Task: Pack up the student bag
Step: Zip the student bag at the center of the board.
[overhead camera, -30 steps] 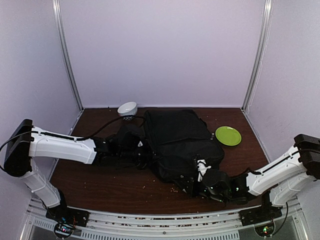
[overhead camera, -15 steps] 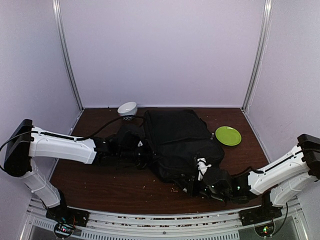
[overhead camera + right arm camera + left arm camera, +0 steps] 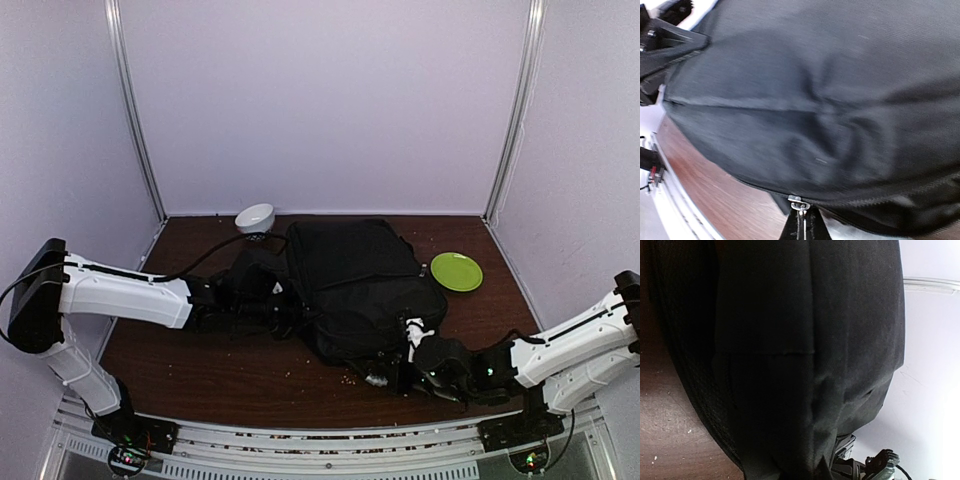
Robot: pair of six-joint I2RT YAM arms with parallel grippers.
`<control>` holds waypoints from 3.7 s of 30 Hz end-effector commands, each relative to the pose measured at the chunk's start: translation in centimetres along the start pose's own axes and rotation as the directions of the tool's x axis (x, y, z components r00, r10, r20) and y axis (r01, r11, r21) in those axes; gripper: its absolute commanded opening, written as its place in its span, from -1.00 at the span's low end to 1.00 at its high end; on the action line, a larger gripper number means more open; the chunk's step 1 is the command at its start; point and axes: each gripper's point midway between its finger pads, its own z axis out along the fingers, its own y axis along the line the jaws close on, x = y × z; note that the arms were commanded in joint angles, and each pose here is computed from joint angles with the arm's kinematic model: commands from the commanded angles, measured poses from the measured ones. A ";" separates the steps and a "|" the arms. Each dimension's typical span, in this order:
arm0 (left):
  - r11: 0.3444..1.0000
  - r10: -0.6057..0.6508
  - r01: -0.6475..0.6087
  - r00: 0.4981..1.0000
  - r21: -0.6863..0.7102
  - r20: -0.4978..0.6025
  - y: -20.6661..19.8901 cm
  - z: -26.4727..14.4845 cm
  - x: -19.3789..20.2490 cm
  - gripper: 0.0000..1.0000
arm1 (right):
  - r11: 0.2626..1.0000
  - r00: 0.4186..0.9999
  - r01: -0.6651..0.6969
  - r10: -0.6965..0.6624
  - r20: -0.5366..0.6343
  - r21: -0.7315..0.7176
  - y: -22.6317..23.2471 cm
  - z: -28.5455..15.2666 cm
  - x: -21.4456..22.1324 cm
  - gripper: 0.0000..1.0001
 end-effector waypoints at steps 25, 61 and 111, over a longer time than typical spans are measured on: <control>0.981 0.189 -0.189 0.982 -0.048 -0.006 2.5 -0.4 -4.2 -1.00 | 0.939 0.996 -0.087 0.076 0.047 0.334 -8.0 -1.8 0.2 -1.00; 0.892 0.453 -0.450 0.889 -0.054 0.070 6.7 -9.1 -2.1 0.95 | 0.983 0.992 -0.118 0.109 0.068 0.144 -4.1 -3.3 -10.0 0.43; 0.989 0.149 -0.147 0.965 -0.027 0.214 11.6 -9.4 -10.4 0.31 | 0.922 0.919 -0.364 0.379 0.110 -0.133 -0.3 1.3 -9.6 0.27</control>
